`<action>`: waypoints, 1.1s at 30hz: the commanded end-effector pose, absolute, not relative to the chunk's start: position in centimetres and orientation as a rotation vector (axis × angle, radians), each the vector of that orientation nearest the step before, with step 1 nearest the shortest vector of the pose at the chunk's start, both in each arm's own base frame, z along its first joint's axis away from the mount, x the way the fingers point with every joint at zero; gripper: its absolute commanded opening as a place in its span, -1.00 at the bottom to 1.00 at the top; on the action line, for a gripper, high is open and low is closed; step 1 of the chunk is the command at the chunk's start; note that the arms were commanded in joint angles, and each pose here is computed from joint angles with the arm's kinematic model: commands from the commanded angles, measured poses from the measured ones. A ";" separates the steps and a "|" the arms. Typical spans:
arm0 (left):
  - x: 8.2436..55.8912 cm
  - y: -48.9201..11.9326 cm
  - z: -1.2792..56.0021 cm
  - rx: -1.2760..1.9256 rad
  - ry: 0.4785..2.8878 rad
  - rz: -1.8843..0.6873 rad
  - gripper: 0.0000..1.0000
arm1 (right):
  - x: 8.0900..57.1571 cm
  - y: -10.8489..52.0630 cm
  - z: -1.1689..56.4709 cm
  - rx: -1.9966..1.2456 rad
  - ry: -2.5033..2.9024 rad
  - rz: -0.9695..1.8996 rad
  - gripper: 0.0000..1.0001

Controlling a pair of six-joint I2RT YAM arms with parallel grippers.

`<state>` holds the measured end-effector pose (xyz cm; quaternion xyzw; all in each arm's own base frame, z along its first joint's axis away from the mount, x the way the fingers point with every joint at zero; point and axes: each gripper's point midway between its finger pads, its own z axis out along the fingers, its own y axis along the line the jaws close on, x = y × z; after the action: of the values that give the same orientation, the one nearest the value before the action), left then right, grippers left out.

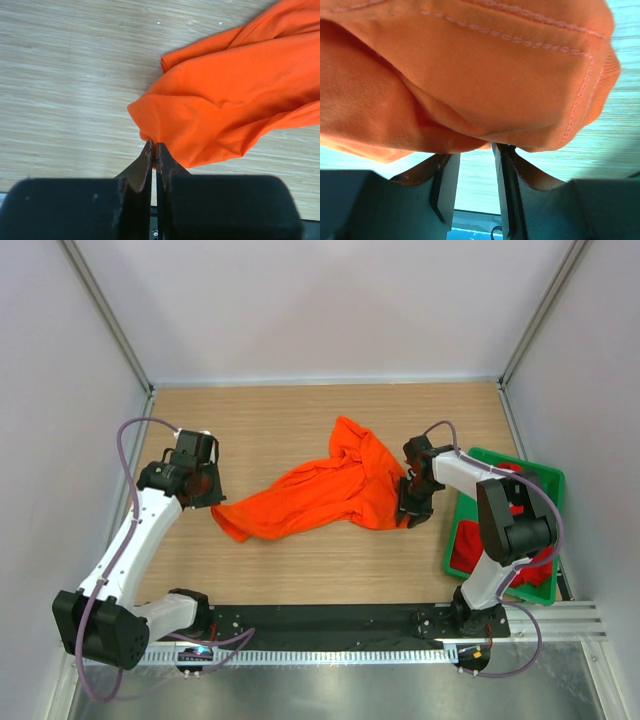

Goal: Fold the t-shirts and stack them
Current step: Flatten the tshirt out

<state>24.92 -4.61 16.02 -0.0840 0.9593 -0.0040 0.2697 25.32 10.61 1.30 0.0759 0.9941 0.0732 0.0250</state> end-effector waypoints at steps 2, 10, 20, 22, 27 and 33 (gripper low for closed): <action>26.3 -4.5 17.8 -0.205 2.513 -0.007 -1.00 | 26.3 9.1 1.8 0.156 3.022 0.145 -0.17; 26.4 -4.7 17.6 -0.205 2.513 -0.016 -0.99 | 27.7 9.7 3.9 0.149 2.926 0.198 -0.18; 26.3 -4.8 17.4 -0.215 2.515 -0.025 -0.99 | 26.5 10.4 2.9 0.150 2.958 0.269 -0.17; 26.2 -4.7 17.3 -0.213 2.519 -0.021 -1.00 | 26.4 10.4 2.3 0.165 2.958 0.275 -0.17; 26.2 -4.7 17.2 -0.216 2.521 -0.018 -0.99 | 26.2 10.3 1.4 0.157 2.976 0.267 -0.17; 26.2 -4.8 17.1 -0.218 2.526 -0.022 -0.99 | 26.7 10.9 0.8 0.158 2.979 0.299 -0.20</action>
<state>25.22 -4.55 16.22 -0.0836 0.9574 -0.0025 0.2763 25.35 10.33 1.37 0.0533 0.9932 0.0864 0.0571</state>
